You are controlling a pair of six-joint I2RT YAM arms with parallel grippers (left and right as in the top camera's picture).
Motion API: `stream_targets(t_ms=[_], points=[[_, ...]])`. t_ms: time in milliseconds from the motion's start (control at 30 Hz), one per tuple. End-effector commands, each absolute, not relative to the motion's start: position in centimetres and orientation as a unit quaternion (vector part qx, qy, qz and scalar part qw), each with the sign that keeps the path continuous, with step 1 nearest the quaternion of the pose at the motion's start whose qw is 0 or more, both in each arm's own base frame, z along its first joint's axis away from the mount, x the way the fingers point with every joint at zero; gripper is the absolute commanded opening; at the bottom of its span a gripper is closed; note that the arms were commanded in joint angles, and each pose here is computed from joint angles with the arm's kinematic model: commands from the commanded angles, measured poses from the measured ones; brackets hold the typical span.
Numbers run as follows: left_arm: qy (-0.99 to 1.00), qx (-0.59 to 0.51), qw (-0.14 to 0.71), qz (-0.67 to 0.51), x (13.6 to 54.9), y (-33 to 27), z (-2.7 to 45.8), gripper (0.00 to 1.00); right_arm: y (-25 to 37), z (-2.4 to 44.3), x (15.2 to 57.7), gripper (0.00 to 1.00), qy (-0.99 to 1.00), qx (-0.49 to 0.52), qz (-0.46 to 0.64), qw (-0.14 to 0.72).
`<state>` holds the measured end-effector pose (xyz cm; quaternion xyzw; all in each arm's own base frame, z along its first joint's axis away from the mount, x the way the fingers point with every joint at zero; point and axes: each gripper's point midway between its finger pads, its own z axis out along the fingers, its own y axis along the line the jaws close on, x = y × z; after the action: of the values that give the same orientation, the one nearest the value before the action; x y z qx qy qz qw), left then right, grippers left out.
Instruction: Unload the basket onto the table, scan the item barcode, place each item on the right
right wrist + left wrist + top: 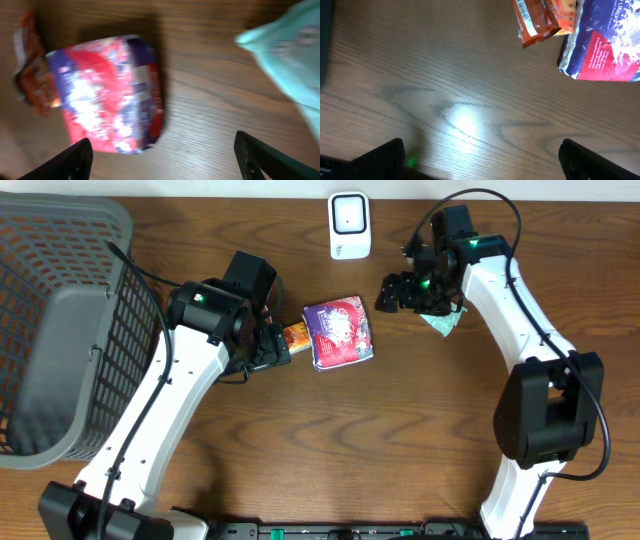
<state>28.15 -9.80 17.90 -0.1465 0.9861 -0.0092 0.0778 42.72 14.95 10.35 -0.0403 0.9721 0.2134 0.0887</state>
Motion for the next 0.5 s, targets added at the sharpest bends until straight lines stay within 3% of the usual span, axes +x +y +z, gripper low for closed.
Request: stream_targets(t_ms=[0, 167, 267, 400, 467], points=[[0.988, -0.138, 0.075, -0.003, 28.1, -9.7, 17.7, 0.98, 18.3, 9.7, 41.6, 0.87, 0.958, -0.084, 0.265, 0.069], [0.988, -0.139, 0.075, -0.003, 28.1, -9.7, 17.7, 0.98, 20.1, 7.0, 41.1, 0.83, 0.958, -0.075, 0.275, 0.041], [0.988, -0.139, 0.075, -0.003, 28.1, -9.7, 17.7, 0.98, 21.1, 4.7, 40.4, 0.59, 0.958, -0.074, 0.276, 0.012], [0.988, -0.138, 0.075, -0.003, 28.1, -9.7, 17.7, 0.98, 21.1, 2.4, 40.1, 0.43, 0.962, -0.069, 0.264, -0.009], [0.988, -0.138, 0.075, -0.003, 28.1, -9.7, 17.7, 0.98, 20.9, 2.1, 40.1, 0.27, 0.963, -0.069, 0.259, -0.010]])
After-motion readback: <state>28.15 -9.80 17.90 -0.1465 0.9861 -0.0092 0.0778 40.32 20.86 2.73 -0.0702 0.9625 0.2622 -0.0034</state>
